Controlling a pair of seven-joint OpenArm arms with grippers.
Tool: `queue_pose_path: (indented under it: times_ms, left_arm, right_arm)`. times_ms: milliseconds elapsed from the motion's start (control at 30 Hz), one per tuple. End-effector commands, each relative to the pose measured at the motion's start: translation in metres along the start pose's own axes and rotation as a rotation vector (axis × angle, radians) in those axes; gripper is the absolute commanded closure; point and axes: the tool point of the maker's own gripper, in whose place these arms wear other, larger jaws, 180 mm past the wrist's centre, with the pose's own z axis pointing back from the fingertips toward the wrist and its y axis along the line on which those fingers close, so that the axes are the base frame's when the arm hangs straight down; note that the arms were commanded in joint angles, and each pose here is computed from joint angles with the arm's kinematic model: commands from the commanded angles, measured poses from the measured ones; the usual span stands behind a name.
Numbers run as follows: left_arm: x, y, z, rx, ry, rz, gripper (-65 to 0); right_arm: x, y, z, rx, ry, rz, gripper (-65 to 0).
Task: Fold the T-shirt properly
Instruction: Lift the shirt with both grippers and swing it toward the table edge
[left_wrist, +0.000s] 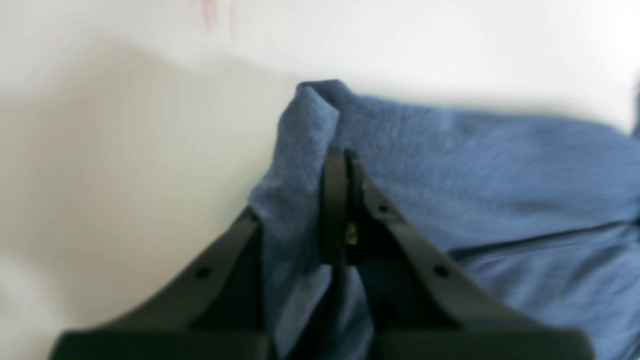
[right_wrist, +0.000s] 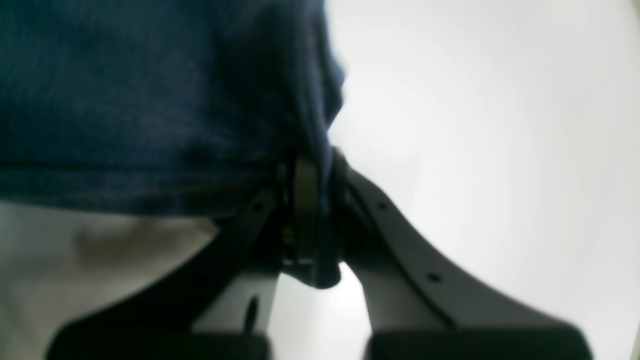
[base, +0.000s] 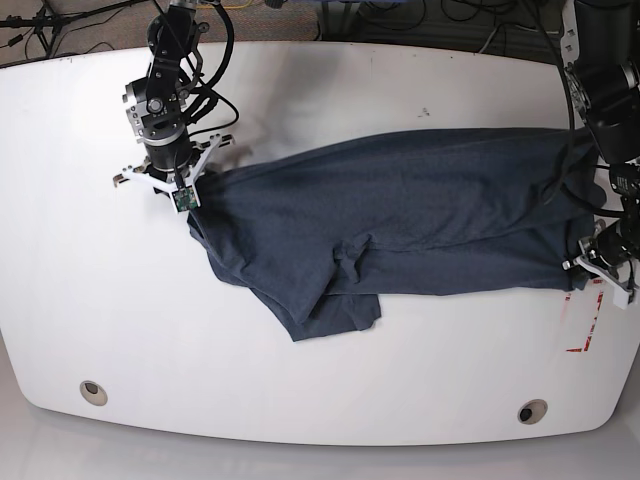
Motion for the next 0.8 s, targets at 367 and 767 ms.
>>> queue_pose_path:
  times_ms: [367, 767]
  left_arm:
    - [0.095, -0.047, 0.075, 0.016, -0.223, -0.215, 0.0]
    - [0.146, -0.069, 0.125, 0.052, -0.368, -0.304, 0.0]
  right_arm:
    - [0.069, -0.047, -0.007, -0.11, -0.135, 0.024, 0.0]
    - [0.139, -0.106, -0.013, -0.221, -0.232, 0.057, 0.0]
